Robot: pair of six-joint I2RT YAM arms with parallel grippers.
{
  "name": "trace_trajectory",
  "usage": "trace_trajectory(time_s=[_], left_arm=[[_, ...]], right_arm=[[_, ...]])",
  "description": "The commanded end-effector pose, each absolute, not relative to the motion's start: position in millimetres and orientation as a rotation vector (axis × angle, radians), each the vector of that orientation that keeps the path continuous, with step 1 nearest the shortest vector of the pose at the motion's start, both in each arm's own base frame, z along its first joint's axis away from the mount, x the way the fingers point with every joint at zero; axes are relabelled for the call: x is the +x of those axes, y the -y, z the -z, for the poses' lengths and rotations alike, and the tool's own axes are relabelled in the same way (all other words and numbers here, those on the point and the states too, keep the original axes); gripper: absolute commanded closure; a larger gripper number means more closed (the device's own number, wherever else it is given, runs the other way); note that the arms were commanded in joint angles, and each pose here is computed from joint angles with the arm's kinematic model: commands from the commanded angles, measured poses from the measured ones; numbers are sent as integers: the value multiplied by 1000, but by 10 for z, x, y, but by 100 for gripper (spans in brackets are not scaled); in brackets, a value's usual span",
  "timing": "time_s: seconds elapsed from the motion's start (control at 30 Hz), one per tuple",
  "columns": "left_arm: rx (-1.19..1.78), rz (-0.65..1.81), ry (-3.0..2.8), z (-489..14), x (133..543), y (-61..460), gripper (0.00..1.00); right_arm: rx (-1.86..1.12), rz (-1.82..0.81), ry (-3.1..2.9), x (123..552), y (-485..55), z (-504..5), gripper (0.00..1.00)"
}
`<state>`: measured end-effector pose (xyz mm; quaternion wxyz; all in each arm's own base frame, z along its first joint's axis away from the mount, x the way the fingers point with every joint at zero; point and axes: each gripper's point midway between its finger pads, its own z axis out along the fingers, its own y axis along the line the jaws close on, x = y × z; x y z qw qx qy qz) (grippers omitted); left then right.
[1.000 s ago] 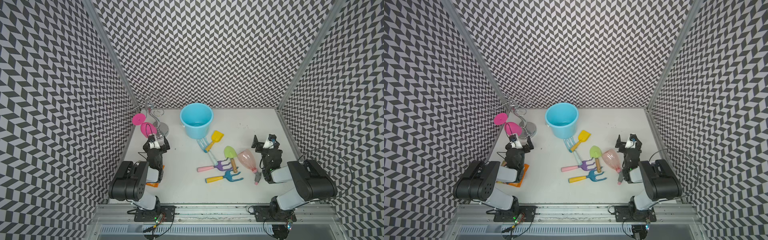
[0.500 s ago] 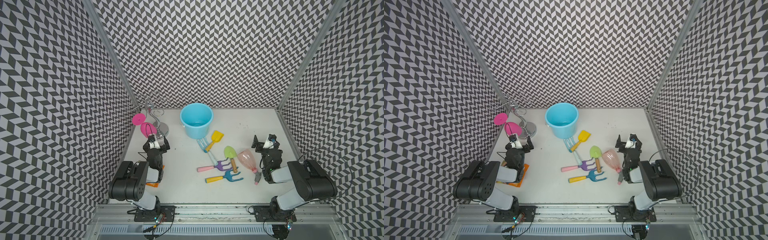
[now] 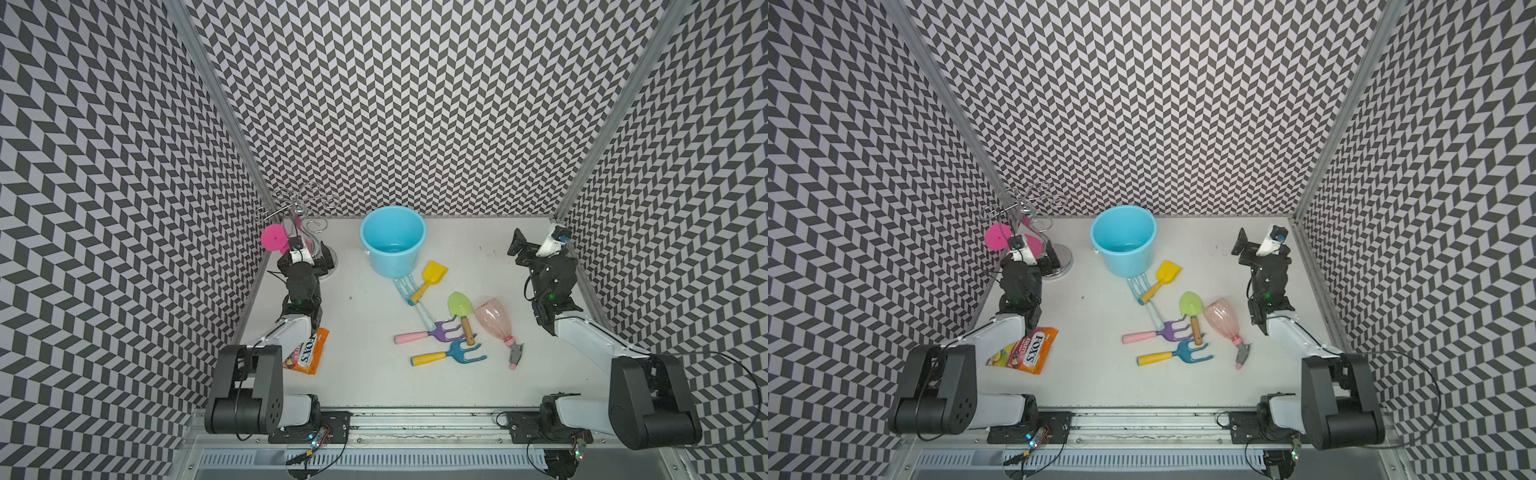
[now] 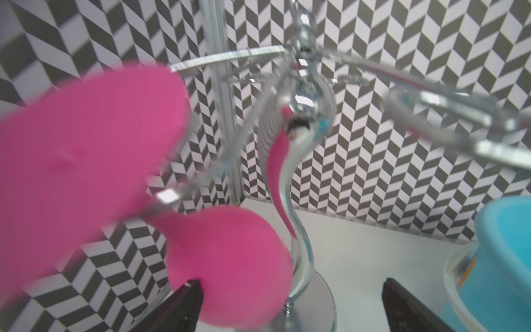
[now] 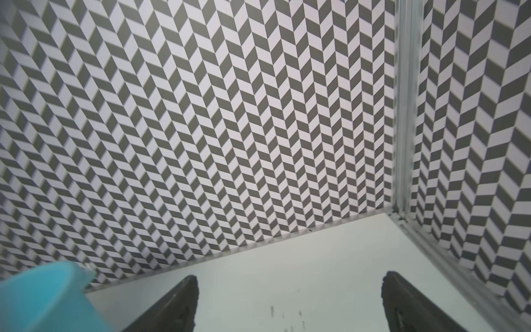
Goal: Organize the gardening tools
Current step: Pick up the gardening tool from the center of the board.
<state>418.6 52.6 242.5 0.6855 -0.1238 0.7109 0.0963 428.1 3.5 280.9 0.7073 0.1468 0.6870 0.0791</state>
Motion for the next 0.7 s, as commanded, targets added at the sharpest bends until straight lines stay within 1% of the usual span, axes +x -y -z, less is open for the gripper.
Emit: trace_trajectory(time_s=[0.0,0.07,0.1,0.17,0.2,0.27,0.33,0.4,0.6,0.63,0.67], left_arm=[[-298,-278,-1741,-2279,4148,-651,0],[-306,-282,-1732,-2348,4127,-684,0],[-309,-278,-1707,-2402,4095,-687,0],[-317,-282,-1687,-2497,4049,-721,0],[-320,-285,-1692,-2506,4040,-735,0],[-318,-295,-1745,-2486,4031,-742,0],[-319,-294,-1734,-2552,4027,-742,0],[-311,-284,-1721,-2606,4010,-702,0],[-199,-233,-1865,-2481,3958,-270,0],[-178,-225,-1890,-2434,3926,-200,0],[-47,-58,-1932,-2347,3926,149,0]], right_arm=[[668,-394,-1621,4258,45,-2626,0],[731,-495,-1641,4258,10,-2600,0],[715,-558,-1648,4261,-54,-2616,1],[595,-664,-1665,4241,-269,-2711,0],[550,-693,-1673,4231,-344,-2741,1],[478,-762,-1716,4211,-507,-2755,6],[445,-786,-1796,4214,-628,-2680,10],[417,-783,-1893,4209,-730,-2593,12],[313,-813,-2149,4132,-1196,-2192,12],[287,-826,-2183,4103,-1306,-2128,13],[257,-842,-2212,4062,-1434,-2062,14]])
